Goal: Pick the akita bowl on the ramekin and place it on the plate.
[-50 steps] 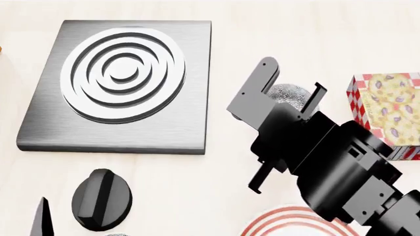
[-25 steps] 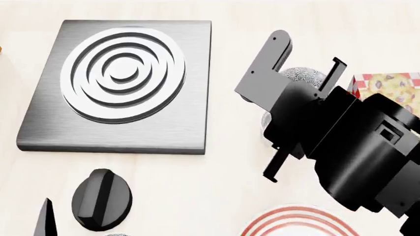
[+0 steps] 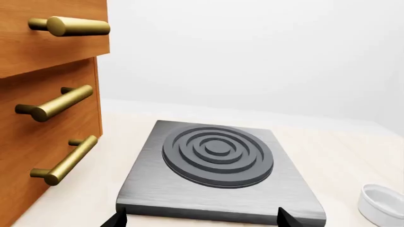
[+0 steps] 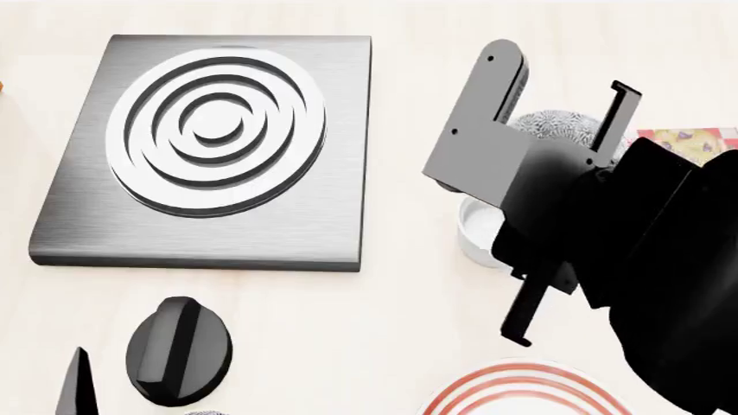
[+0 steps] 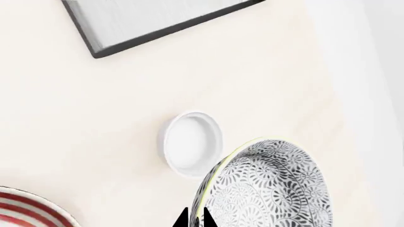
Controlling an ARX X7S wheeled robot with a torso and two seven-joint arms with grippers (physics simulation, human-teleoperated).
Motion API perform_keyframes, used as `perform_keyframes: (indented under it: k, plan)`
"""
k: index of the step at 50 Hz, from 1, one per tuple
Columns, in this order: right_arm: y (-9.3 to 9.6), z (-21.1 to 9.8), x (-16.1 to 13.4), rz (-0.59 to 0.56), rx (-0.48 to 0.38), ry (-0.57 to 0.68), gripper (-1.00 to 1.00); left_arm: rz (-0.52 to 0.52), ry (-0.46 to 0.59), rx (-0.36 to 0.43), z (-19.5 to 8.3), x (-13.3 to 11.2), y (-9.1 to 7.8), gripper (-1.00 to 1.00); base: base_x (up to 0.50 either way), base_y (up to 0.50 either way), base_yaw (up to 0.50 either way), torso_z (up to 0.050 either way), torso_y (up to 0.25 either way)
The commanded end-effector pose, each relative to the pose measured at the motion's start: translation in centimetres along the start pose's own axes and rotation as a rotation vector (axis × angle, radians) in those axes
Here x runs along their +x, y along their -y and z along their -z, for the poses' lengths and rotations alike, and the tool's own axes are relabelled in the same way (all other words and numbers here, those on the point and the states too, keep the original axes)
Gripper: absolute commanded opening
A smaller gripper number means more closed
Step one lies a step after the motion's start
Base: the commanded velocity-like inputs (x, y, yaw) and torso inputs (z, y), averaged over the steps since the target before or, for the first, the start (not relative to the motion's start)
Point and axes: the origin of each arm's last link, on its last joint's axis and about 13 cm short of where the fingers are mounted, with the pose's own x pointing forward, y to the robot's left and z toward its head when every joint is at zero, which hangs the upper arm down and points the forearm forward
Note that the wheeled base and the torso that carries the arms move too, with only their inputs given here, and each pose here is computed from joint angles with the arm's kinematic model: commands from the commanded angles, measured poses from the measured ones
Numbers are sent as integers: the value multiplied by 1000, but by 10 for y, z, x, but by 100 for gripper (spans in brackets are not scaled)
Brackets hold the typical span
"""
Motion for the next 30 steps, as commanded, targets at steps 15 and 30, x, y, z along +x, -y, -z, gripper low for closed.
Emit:
perform_keyframes:
  k: [15, 30]
  plan:
    - [-49, 20, -55, -70, -172, 114, -100, 13, -5, 7, 2, -1, 2, 100, 0, 0, 0, 0, 0]
    - [-75, 39, -73, -89, -173, 116, -100, 9, -7, 10, 1, -1, 2, 100, 0, 0, 0, 0, 0]
